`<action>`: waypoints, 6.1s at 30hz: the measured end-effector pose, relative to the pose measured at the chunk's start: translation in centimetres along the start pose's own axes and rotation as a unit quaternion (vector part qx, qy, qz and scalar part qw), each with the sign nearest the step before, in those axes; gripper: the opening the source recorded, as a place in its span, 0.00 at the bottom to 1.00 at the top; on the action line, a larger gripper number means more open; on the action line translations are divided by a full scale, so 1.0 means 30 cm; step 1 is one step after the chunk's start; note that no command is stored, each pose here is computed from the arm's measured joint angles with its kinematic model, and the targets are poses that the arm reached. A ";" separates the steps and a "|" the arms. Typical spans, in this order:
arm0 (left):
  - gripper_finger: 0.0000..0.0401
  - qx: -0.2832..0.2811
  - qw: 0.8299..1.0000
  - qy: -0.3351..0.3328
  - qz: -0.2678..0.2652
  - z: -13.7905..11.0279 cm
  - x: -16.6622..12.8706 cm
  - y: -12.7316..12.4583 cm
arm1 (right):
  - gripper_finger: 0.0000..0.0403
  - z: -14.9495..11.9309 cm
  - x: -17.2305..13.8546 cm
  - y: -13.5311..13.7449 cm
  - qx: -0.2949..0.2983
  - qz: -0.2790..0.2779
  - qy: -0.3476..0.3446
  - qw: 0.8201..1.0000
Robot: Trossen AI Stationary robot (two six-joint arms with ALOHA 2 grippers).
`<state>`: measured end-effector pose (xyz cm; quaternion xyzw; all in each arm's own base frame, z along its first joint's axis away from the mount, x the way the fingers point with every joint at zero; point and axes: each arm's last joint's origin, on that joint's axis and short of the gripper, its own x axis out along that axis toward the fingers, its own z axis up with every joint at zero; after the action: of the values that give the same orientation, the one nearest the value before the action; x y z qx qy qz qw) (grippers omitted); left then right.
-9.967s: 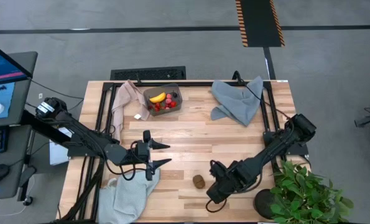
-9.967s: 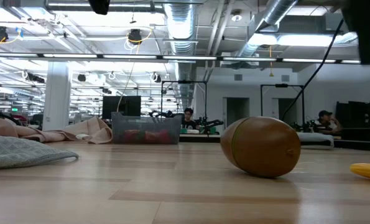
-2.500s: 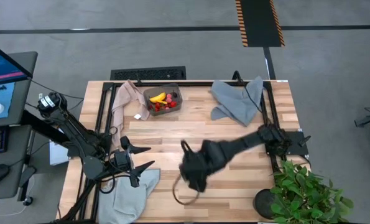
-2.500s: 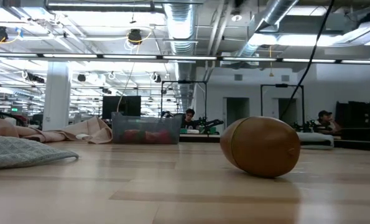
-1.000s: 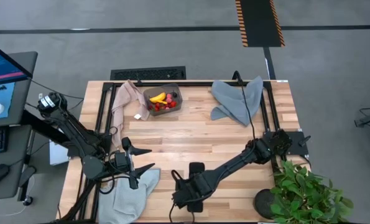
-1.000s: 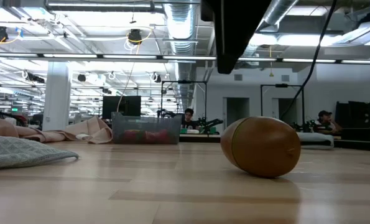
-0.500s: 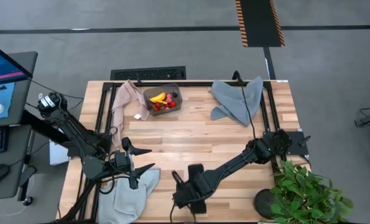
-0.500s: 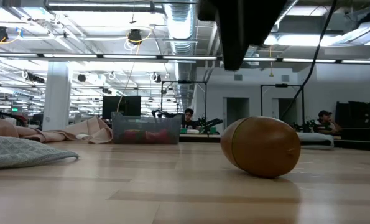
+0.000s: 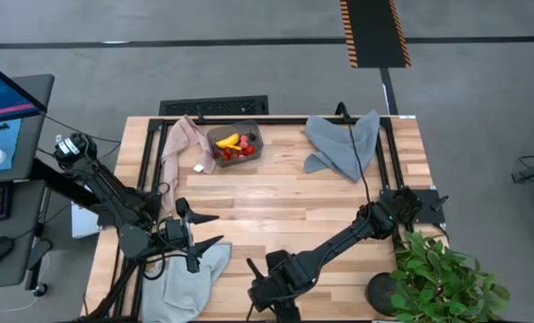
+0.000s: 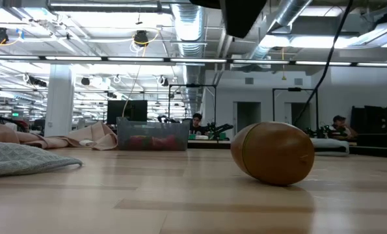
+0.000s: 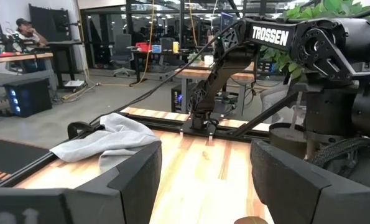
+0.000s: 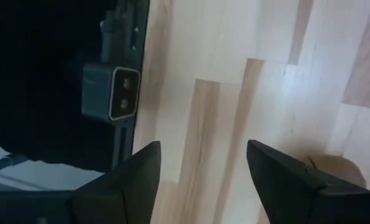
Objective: Pick and placing Produce into tupperware
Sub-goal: Put the brown kiwi into the black bin
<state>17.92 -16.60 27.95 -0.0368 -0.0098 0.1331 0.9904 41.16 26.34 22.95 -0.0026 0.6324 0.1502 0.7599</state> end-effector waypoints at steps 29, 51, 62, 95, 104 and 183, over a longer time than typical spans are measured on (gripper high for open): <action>0.59 -0.003 1.000 0.001 -0.005 -0.001 0.000 -0.001 | 0.91 -0.033 -0.013 -0.143 0.231 -0.193 0.027 0.953; 0.59 -0.005 1.000 0.002 -0.031 -0.001 0.005 -0.004 | 0.91 -0.089 0.052 -0.154 0.296 -0.267 0.045 0.916; 0.59 -0.007 1.000 0.002 -0.028 -0.001 0.009 -0.001 | 0.91 -0.073 0.009 -0.111 0.301 -0.187 0.026 0.935; 0.59 -0.007 0.998 0.006 -0.059 -0.003 0.010 -0.006 | 0.91 -0.102 -0.148 -0.154 0.288 -0.067 -0.016 0.955; 0.59 -0.012 0.999 0.004 -0.053 -0.002 0.016 -0.002 | 0.91 -0.121 -0.130 -0.076 0.289 -0.057 -0.017 0.956; 0.59 -0.013 0.997 0.006 -0.073 -0.002 0.016 -0.005 | 0.80 -0.213 0.196 -0.252 0.296 -0.062 0.004 0.953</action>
<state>18.44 -16.63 27.90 -0.0501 -0.0080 0.0603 0.9969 37.67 19.21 14.61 0.1829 0.6500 -0.0909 0.7320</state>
